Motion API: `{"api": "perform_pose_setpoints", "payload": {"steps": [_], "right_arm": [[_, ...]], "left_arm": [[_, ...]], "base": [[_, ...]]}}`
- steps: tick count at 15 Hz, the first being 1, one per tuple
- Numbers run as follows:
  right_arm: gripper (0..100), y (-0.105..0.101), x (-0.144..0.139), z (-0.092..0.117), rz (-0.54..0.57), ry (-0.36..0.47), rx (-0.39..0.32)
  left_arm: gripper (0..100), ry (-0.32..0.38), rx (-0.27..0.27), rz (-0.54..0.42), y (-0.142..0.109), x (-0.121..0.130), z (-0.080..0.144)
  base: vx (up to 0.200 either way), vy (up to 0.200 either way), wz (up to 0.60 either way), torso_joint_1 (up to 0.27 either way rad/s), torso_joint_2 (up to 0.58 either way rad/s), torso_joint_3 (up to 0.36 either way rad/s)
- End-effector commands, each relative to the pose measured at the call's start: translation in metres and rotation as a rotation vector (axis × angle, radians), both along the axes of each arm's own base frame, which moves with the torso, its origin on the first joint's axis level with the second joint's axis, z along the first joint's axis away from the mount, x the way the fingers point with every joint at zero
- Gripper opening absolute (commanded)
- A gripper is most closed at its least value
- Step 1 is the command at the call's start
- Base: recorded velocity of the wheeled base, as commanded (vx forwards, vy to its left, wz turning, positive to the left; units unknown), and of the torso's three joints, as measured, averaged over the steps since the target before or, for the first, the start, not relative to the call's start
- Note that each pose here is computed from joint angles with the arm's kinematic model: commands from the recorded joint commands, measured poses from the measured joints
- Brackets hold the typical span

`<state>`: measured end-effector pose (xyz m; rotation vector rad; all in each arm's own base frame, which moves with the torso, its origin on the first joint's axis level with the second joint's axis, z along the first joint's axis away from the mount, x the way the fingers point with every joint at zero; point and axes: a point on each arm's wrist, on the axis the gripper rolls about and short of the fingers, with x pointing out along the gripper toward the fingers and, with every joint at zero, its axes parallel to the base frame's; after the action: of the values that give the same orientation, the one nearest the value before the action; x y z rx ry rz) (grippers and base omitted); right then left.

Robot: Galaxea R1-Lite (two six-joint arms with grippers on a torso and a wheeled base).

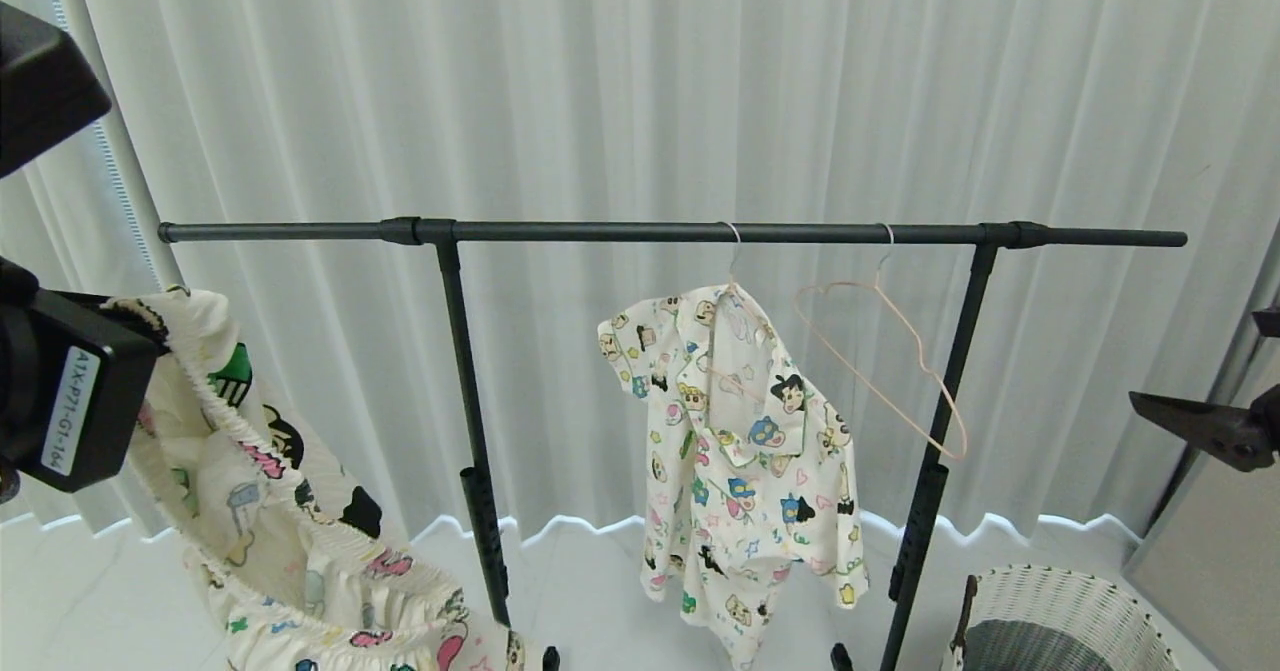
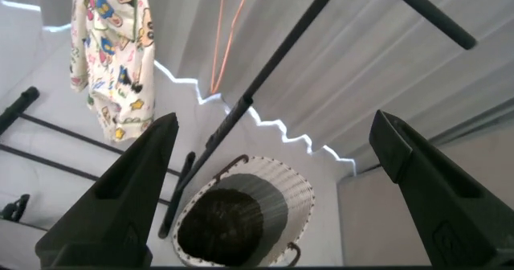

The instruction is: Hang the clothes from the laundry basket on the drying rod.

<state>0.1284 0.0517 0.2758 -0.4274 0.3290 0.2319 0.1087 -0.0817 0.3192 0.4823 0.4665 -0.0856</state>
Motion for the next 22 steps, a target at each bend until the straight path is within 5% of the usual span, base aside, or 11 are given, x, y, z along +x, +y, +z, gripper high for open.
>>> {"api": "perform_pose_setpoints", "payload": {"steps": [1, 5, 11, 14, 22], "right_arm": [[100, 0.000, 0.000, -0.004, 0.000, 0.013, -0.006], [100, 0.001, 0.003, -0.016, -0.005, 0.058, -0.017], [100, 0.012, 0.027, -0.031, -0.108, 0.183, 0.160], [100, 0.022, 0.048, -0.041, -0.143, 0.227, 0.255], [100, 0.046, 0.100, -0.084, -0.241, 0.364, 0.308]], "left_arm": [[0, 0.003, 0.003, -0.003, 0.000, 0.000, -0.001], [0, 0.003, 0.003, -0.001, 0.000, 0.000, -0.001], [0, 0.005, 0.005, -0.027, -0.003, -0.002, -0.002], [0, 0.001, 0.002, -0.067, -0.006, -0.007, -0.001], [0, -0.001, -0.001, -0.067, -0.006, -0.007, -0.001]], "base": [[0.200, 0.000, 0.00, 0.007, 0.00, -0.002], [0.200, 0.000, 0.00, 0.001, 0.00, 0.001], [0.200, 0.000, 0.00, 0.004, 0.00, 0.002], [0.000, 0.000, 0.00, 0.000, 0.00, 0.000], [0.000, 0.000, 0.00, 0.000, 0.00, 0.000]]}}
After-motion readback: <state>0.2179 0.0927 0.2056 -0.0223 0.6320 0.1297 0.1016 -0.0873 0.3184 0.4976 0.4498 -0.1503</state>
